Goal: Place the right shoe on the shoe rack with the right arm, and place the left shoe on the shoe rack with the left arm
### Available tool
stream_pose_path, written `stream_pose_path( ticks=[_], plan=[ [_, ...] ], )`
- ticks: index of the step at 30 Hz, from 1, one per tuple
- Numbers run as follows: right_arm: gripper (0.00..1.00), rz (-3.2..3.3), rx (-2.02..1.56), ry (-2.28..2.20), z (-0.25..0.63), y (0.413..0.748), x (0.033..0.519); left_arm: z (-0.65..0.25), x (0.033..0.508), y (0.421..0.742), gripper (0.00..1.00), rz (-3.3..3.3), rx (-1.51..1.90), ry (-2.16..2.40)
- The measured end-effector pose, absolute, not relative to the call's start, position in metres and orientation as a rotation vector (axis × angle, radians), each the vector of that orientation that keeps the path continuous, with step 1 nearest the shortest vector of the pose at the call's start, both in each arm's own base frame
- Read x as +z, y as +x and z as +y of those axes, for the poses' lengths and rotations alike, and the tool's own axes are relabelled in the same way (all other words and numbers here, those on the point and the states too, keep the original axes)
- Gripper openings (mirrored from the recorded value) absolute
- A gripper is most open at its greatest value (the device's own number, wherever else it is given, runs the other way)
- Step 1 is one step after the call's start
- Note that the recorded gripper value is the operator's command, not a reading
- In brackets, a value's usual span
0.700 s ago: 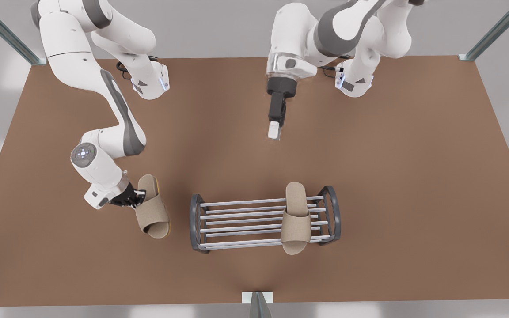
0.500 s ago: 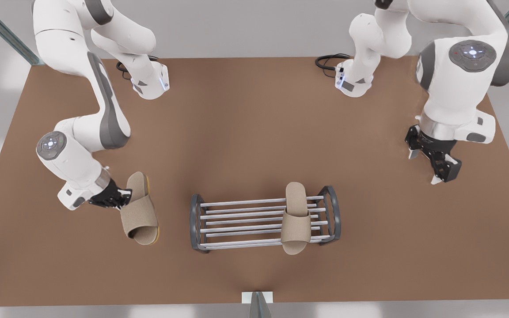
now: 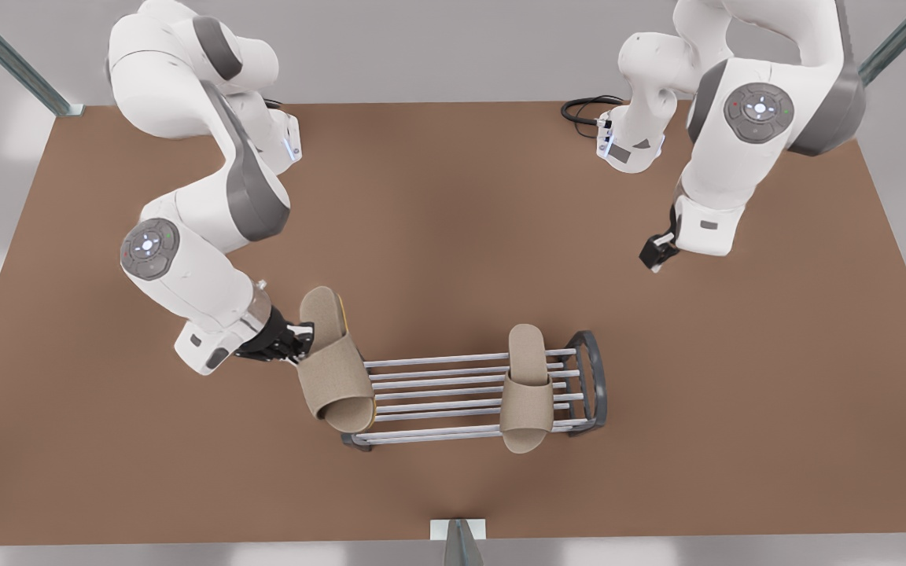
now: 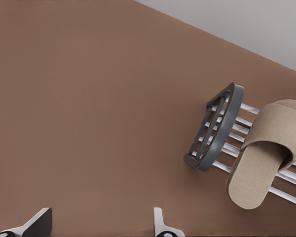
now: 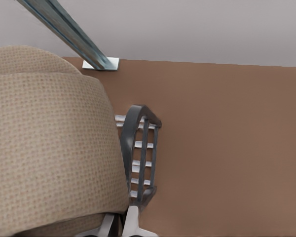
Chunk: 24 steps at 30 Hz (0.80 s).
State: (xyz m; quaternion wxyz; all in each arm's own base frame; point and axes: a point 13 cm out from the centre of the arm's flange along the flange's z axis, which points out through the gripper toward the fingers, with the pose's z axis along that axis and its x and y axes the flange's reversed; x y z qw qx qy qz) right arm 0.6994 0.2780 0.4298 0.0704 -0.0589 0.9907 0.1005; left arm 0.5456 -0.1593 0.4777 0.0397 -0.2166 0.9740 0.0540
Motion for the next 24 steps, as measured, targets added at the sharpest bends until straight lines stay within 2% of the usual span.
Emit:
stream_pose_path(
  ticks=[6,13,15,17,20,24],
  plan=[
    [0.21,3.033,0.209,-0.059,0.335,0.689,0.399,-0.154,0.466,0.556,1.00,3.072,0.140,-0.313],
    [0.21,3.039,0.168,0.126,0.372,0.680,0.374,-0.039,0.461,0.583,1.00,3.082,0.141,-0.302],
    [0.21,3.025,0.156,0.180,0.378,0.681,0.368,-0.021,0.444,0.589,1.00,3.112,0.152,-0.278],
    [0.21,3.019,0.157,0.223,0.387,0.680,0.362,-0.032,0.416,0.594,1.00,3.164,0.167,-0.181],
    [0.21,3.010,0.162,0.271,0.406,0.674,0.354,-0.066,0.399,0.595,1.00,3.191,0.184,0.006],
    [0.21,2.985,0.135,0.361,0.409,0.679,0.340,-0.064,0.420,0.605,1.00,3.147,0.176,0.089]
  ],
)
